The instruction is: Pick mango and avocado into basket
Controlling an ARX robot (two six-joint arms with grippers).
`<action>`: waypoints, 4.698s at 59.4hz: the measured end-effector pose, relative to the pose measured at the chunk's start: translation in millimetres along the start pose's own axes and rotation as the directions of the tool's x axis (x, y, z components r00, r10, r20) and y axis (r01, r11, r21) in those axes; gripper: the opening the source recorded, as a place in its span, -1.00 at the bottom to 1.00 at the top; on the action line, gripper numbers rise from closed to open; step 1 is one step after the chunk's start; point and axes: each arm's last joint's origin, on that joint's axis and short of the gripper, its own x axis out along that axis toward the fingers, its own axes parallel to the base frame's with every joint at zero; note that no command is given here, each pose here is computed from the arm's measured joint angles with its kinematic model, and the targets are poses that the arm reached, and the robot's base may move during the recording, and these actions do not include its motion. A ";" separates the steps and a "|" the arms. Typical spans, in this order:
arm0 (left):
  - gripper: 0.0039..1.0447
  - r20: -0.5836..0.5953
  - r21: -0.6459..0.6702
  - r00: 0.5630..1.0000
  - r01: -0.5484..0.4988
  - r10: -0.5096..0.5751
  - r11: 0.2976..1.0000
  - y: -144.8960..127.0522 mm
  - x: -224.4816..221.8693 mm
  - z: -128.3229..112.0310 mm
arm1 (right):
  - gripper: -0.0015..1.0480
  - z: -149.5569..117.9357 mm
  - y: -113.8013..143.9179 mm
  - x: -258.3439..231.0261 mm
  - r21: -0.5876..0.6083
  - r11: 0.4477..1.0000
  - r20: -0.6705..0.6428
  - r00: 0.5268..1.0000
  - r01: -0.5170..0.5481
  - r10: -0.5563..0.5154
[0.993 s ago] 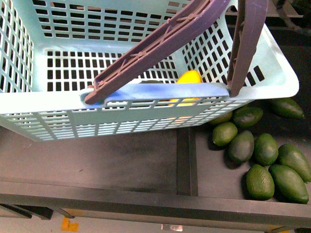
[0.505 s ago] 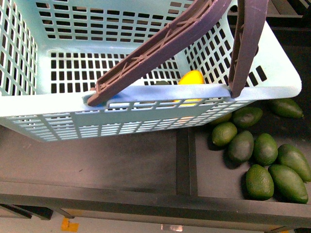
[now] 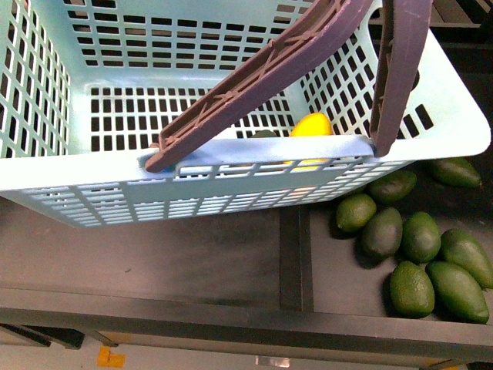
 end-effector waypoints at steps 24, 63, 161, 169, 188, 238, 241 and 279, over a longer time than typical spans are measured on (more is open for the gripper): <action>-0.75 -0.003 0.001 1.000 0.003 -0.003 1.000 -0.1 0.0 -0.1 | -0.96 -17.5 -0.4 -38.3 -0.009 1.000 -0.010 1.000 0.000 -0.001; -0.75 -0.001 0.000 1.000 0.001 -0.001 1.000 0.0 0.0 0.0 | -0.96 -6.4 -0.3 -75.9 -0.009 1.000 0.029 1.000 0.000 0.000; -0.75 -0.001 0.000 1.000 0.001 -0.001 1.000 0.0 0.0 0.0 | 0.84 -9.6 -0.4 -101.2 -0.011 1.000 0.027 1.000 0.000 0.000; -0.75 0.081 -0.032 0.996 -0.021 0.024 0.999 -1.1 1.6 0.4 | 0.83 -9.6 -0.4 -101.2 -0.011 1.000 0.027 1.000 0.000 0.000; -0.75 0.308 -0.247 0.933 -0.108 0.184 0.963 15.5 37.9 34.5 | 0.83 -9.5 -0.3 -101.3 -0.011 1.000 0.027 1.000 -0.002 0.003; -0.75 0.419 -0.809 0.718 0.018 0.556 0.587 211.5 141.1 149.0 | 0.83 -9.5 -0.3 -101.3 -0.011 1.000 0.027 1.000 -0.002 0.002; -0.75 0.414 -0.813 0.716 0.014 0.562 0.582 214.1 141.9 148.2 | 0.83 -9.5 -0.3 -101.3 -0.011 1.000 0.027 1.000 -0.002 0.002; 0.63 0.364 -0.847 0.672 -0.049 0.645 0.529 225.8 65.0 111.4 | 0.83 -9.5 -0.3 -101.3 -0.011 1.000 0.027 1.000 -0.002 0.002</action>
